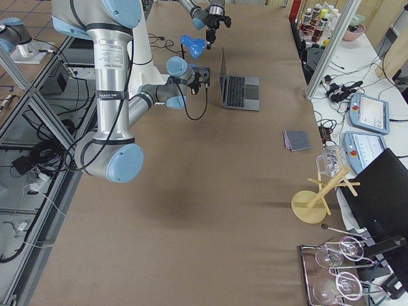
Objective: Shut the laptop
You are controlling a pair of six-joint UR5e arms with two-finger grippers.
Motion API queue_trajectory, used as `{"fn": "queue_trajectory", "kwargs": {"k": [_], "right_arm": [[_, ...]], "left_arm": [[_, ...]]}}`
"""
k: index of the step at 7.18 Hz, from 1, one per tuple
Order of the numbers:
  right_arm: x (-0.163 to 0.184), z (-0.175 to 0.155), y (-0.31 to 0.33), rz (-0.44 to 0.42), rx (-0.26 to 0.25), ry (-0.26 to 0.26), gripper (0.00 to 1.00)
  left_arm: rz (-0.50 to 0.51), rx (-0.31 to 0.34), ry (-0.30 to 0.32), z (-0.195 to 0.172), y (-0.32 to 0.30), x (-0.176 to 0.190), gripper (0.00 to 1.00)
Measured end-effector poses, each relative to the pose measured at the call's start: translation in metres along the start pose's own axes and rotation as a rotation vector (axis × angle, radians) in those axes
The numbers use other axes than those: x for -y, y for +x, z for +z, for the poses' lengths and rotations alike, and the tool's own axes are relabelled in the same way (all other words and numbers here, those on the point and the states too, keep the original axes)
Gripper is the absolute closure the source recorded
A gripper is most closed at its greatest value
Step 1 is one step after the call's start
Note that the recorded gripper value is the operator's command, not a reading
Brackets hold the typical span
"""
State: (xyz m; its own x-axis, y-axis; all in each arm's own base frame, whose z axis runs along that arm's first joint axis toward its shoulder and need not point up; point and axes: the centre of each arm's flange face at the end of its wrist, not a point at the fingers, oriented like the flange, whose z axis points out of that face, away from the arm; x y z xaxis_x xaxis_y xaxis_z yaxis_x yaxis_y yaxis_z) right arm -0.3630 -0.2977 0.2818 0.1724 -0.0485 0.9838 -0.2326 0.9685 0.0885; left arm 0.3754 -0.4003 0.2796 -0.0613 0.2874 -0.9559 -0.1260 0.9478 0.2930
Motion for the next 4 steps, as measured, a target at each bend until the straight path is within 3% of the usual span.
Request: {"fn": "queue_trajectory", "kwargs": {"k": [4], "right_arm": [[0.020,0.019,-0.041,0.046,-0.032,0.026,1.00]], "left_arm": [[-0.013,0.007,0.011,0.007,0.000,0.006,1.00]]}}
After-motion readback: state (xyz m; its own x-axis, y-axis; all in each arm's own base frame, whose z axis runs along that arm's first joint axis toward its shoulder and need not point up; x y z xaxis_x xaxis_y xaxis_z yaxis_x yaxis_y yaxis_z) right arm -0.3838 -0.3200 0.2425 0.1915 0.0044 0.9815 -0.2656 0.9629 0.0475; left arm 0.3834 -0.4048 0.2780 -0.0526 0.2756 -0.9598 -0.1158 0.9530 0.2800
